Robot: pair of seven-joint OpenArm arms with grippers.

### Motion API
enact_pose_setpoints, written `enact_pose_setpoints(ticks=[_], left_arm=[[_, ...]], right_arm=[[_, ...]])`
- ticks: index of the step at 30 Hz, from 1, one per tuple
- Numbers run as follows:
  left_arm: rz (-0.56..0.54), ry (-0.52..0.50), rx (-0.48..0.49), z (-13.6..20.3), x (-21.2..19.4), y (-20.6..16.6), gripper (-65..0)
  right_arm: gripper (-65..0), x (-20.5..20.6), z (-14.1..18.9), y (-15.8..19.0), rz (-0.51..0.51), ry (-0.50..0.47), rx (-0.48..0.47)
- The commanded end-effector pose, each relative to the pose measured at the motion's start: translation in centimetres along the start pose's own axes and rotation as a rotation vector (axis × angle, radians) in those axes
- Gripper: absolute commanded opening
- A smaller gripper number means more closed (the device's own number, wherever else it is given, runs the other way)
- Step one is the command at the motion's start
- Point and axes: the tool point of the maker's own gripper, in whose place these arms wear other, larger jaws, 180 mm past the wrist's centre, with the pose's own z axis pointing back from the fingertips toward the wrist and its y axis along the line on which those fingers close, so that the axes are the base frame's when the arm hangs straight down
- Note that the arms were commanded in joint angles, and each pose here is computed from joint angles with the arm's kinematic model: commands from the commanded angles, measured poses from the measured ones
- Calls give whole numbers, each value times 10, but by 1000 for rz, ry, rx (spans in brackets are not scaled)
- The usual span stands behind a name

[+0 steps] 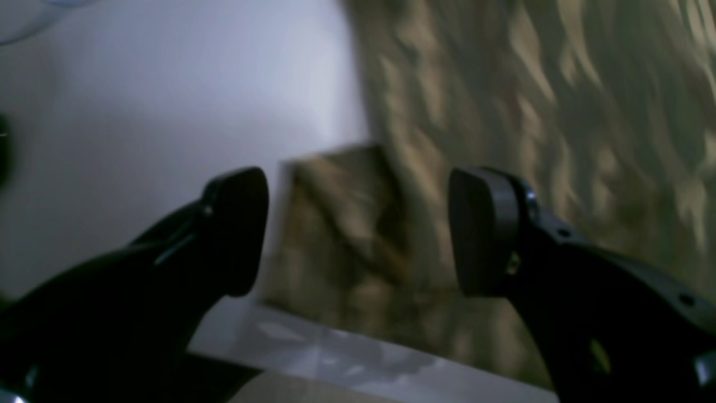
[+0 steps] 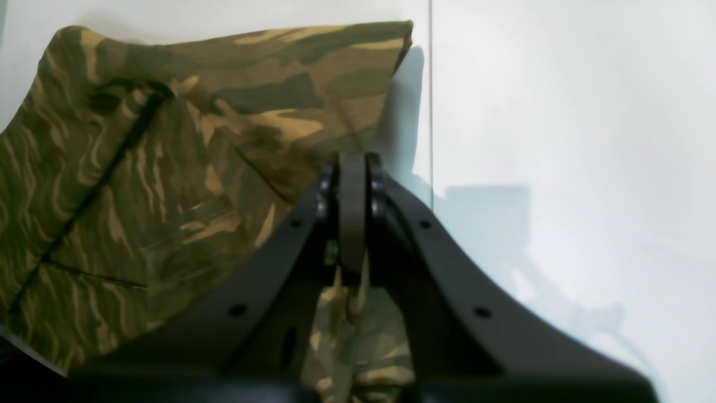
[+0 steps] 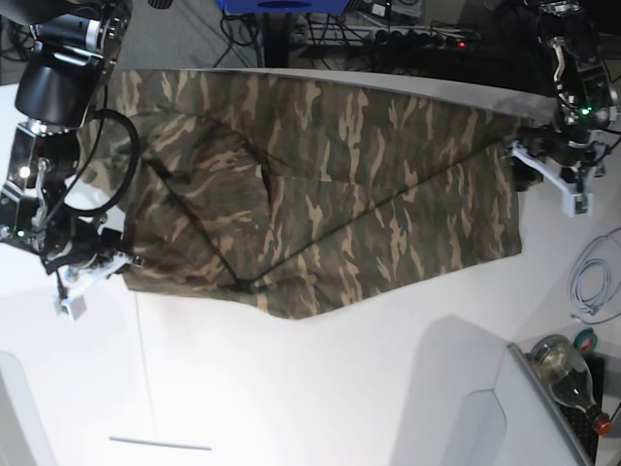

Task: Layout the t-shirt on the table in an organized manner, then fold the t-shirt properly
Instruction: 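Hold the shirt edges with both grippers and smooth them flat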

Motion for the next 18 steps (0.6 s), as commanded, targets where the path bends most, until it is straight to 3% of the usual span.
enact_pose_setpoints(ticks=[1, 5, 12, 18], left_arm=[[1, -67, 22, 0, 27, 10, -171], [76, -62, 17, -34, 45, 17, -171], [227, -43, -107, -106, 78, 2, -171], [139, -25, -154, -139, 91, -30, -171]], right_arm=[[-648, 21, 5, 2, 13, -58, 7], [-648, 21, 5, 2, 13, -58, 7], [-650, 22, 5, 3, 12, -58, 9], [-650, 22, 5, 3, 12, -58, 9]])
